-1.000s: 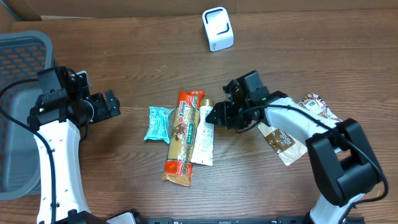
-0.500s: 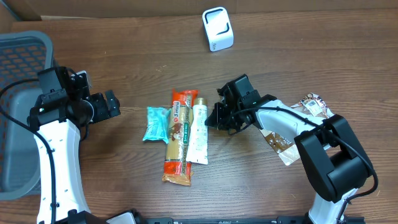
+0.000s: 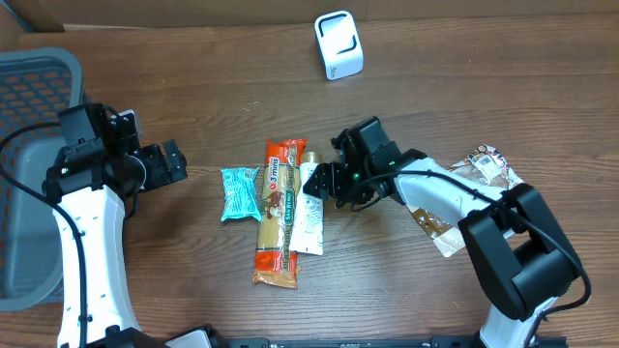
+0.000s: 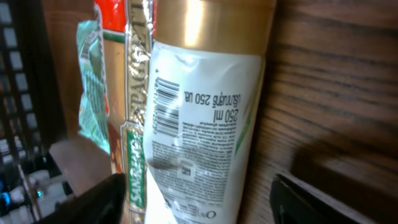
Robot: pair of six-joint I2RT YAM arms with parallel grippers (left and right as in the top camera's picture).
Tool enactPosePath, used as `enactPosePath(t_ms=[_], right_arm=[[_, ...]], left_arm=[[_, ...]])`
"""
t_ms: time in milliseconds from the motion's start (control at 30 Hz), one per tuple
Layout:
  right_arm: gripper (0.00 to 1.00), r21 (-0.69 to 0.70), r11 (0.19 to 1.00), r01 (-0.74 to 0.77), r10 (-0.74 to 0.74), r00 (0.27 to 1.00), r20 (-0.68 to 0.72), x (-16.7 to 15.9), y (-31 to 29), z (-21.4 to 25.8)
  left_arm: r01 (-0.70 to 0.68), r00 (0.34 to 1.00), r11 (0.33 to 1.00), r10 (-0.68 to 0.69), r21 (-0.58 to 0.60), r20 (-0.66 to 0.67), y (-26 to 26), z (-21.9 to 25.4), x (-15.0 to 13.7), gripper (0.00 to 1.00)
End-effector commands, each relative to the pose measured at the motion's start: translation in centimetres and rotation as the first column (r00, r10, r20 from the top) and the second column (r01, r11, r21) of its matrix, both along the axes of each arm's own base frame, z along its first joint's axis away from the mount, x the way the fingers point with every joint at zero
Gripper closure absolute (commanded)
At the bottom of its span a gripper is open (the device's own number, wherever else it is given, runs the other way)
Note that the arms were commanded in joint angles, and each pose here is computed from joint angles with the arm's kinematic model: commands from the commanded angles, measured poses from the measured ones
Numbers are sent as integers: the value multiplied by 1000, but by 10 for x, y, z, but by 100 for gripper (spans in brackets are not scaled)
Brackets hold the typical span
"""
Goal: Scan the item barcode
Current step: 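Reach the right gripper to the white-gold tube and grasp it, then pull the white tube rightward with the right gripper and set it down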
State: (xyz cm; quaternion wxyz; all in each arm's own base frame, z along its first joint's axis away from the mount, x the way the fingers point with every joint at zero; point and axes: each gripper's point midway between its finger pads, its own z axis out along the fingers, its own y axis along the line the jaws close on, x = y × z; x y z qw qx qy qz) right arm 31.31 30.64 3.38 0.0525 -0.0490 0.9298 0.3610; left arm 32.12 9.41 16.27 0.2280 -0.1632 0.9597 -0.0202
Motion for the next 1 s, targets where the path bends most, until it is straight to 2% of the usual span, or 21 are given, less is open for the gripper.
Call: enactPosePath(t_ms=[0, 100, 200, 233, 367, 467, 700, 833, 967], right_arm=[[20, -62, 998, 13, -4, 991, 131, 12, 6, 13], [20, -80, 997, 9, 4, 989, 151, 9, 13, 8], [24, -68, 997, 42, -36, 994, 99, 4, 25, -4], [27, -72, 996, 58, -52, 996, 78, 2, 26, -9], [56, -77, 993, 88, -84, 995, 45, 1, 26, -15], [57, -89, 991, 97, -93, 995, 41, 3, 24, -14], [85, -192, 978, 77, -69, 996, 47, 6, 14, 0], [87, -317, 947, 57, -29, 995, 93, 16, 1, 24], [85, -484, 871, 82, -8, 988, 153, 25, -24, 45]], left_arm=[[20, 1000, 1000, -20, 6, 10, -1, 3, 2, 1], [20, 1000, 1000, -20, 6, 10, -1, 3, 2, 1], [20, 1000, 1000, -20, 6, 10, -1, 3, 2, 1], [20, 1000, 1000, -20, 6, 11, -1, 3, 2, 1], [20, 1000, 1000, -20, 6, 10, -1, 3, 2, 0], [20, 1000, 1000, -20, 6, 10, -1, 3, 2, 0], [20, 1000, 1000, -20, 6, 10, -1, 3, 2, 1], [20, 1000, 1000, -20, 6, 10, -1, 3, 2, 0], [20, 1000, 1000, -20, 6, 10, -1, 3, 2, 0]])
